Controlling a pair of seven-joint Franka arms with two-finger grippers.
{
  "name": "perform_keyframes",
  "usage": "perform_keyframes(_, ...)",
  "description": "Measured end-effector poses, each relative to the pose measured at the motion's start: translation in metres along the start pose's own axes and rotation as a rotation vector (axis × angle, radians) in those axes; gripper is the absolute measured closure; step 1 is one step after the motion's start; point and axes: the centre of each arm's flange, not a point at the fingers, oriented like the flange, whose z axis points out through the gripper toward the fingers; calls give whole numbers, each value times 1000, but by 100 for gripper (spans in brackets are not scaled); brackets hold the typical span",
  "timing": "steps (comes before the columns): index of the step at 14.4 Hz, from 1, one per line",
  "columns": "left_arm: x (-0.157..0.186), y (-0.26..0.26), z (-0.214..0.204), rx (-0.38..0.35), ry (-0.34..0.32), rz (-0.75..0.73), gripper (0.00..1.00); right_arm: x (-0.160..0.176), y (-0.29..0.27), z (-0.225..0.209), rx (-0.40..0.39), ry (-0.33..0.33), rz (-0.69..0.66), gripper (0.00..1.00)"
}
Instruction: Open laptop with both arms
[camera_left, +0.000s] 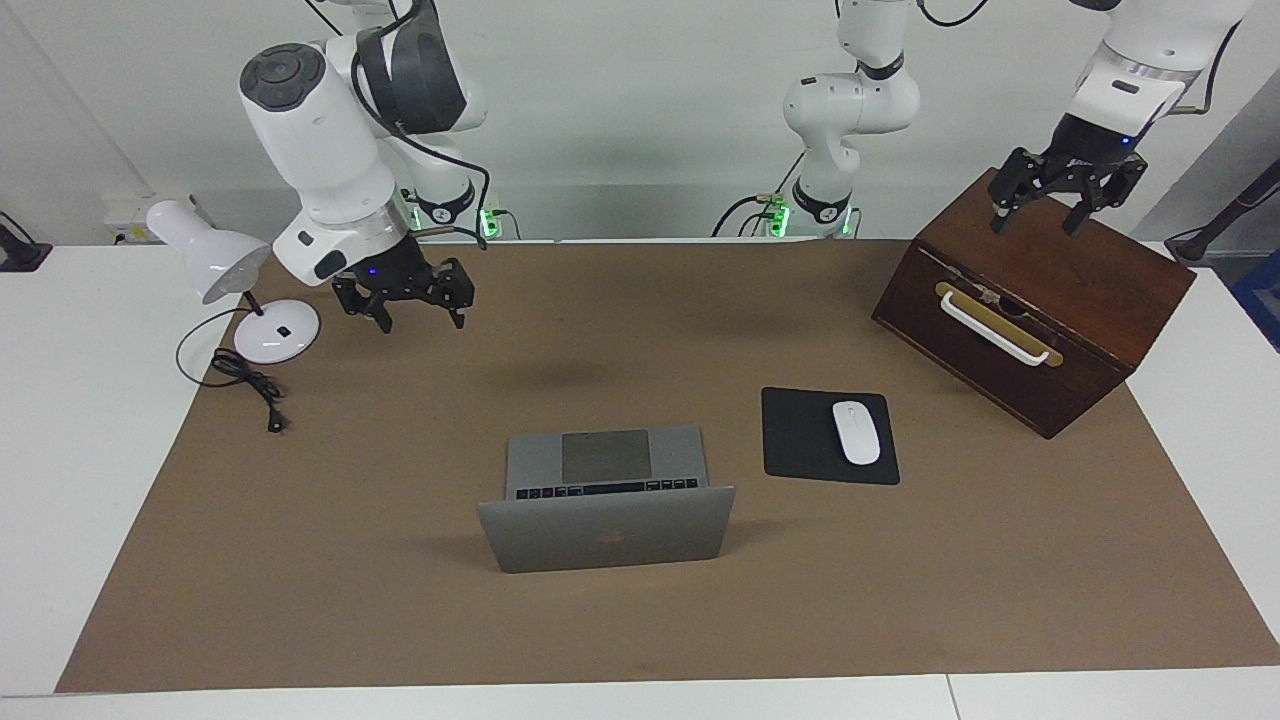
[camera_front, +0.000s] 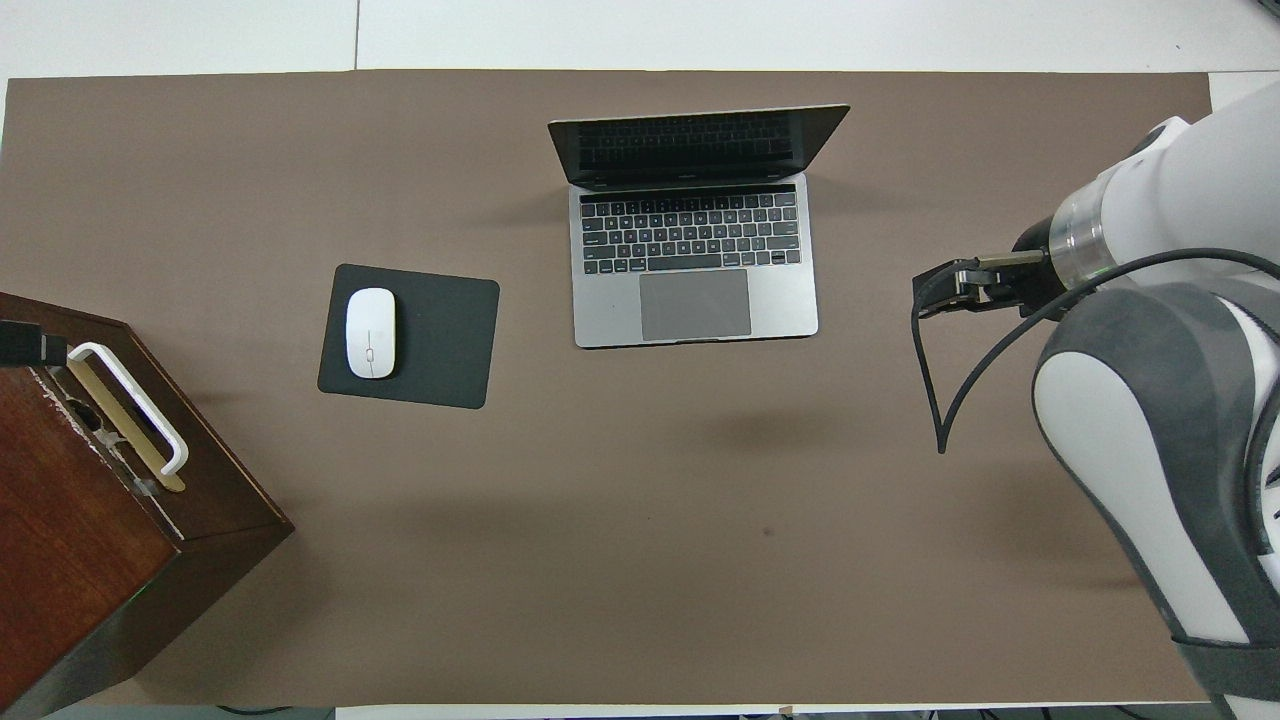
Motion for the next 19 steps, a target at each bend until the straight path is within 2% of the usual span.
perform_keyframes(7,12,6,37,-2,-83,12,0,0,11,-5,-3,6,17,0)
perform_keyframes(16,10,5,33,-3,-93,10,0,-9,16,-18,-7,2,19,0)
perform_keyframes(19,9,5,31,-3,-90,9,0,-7,29,-19,-8,4,-25,0)
